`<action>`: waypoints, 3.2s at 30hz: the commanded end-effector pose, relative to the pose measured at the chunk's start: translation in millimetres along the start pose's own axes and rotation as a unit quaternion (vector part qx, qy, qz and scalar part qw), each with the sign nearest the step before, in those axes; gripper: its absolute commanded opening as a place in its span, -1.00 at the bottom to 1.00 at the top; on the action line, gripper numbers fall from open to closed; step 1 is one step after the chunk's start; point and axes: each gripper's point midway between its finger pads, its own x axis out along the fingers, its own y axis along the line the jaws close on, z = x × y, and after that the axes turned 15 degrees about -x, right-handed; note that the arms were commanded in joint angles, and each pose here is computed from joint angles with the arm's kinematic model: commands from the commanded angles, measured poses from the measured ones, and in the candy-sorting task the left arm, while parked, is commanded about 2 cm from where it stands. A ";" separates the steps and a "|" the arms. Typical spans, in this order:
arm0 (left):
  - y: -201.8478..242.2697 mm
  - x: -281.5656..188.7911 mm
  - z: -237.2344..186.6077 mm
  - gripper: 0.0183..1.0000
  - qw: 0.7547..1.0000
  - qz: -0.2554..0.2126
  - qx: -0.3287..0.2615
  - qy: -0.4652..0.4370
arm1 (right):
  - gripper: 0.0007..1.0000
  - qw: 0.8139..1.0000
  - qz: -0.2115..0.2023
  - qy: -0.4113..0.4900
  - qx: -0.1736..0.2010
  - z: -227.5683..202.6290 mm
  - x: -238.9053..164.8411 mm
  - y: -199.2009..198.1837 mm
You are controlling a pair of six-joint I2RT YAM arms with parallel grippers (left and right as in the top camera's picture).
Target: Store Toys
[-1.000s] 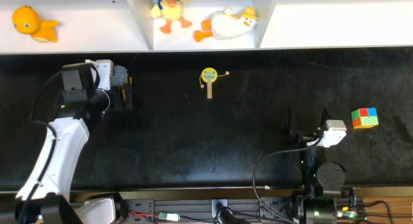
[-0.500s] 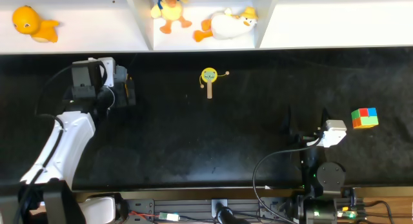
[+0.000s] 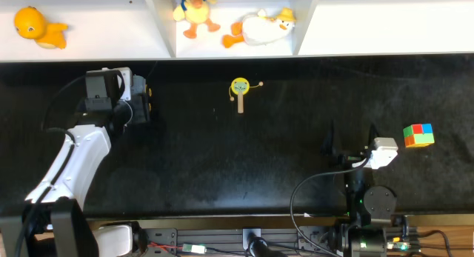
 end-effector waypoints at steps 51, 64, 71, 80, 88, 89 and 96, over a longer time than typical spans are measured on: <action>-25.5 -83.0 69.3 -0.42 0.989 -0.036 -0.017 -0.140 | 0.99 1.000 -0.003 -0.001 0.000 -3.1 0.2 -0.5; -43.3 -70.2 118.6 -0.44 0.988 -0.038 -0.017 -0.146 | 0.99 1.000 -0.003 -0.001 0.000 -3.1 0.2 -0.5; -51.3 -57.2 140.4 -0.44 0.988 -0.038 -0.017 -0.146 | 0.99 1.000 -0.003 -0.001 0.000 -3.1 0.2 -0.5; -57.7 -39.7 157.5 -0.44 0.988 -0.038 -0.018 -0.146 | 0.99 1.000 -0.003 -0.001 0.000 -3.1 0.2 -0.5; -60.5 -23.6 164.5 -0.42 0.989 -0.037 -0.018 -0.143 | 0.99 1.000 -0.003 -0.001 0.000 -3.1 0.2 -0.5; -60.3 -22.3 163.9 -0.42 0.989 -0.037 -0.019 -0.141 | 0.99 1.000 -0.003 -0.001 0.000 -3.1 0.2 -0.5; -60.2 -21.5 166.1 -0.39 0.989 -0.037 -0.020 -0.145 | 0.99 1.000 -0.003 -0.001 0.000 -3.1 0.2 -0.5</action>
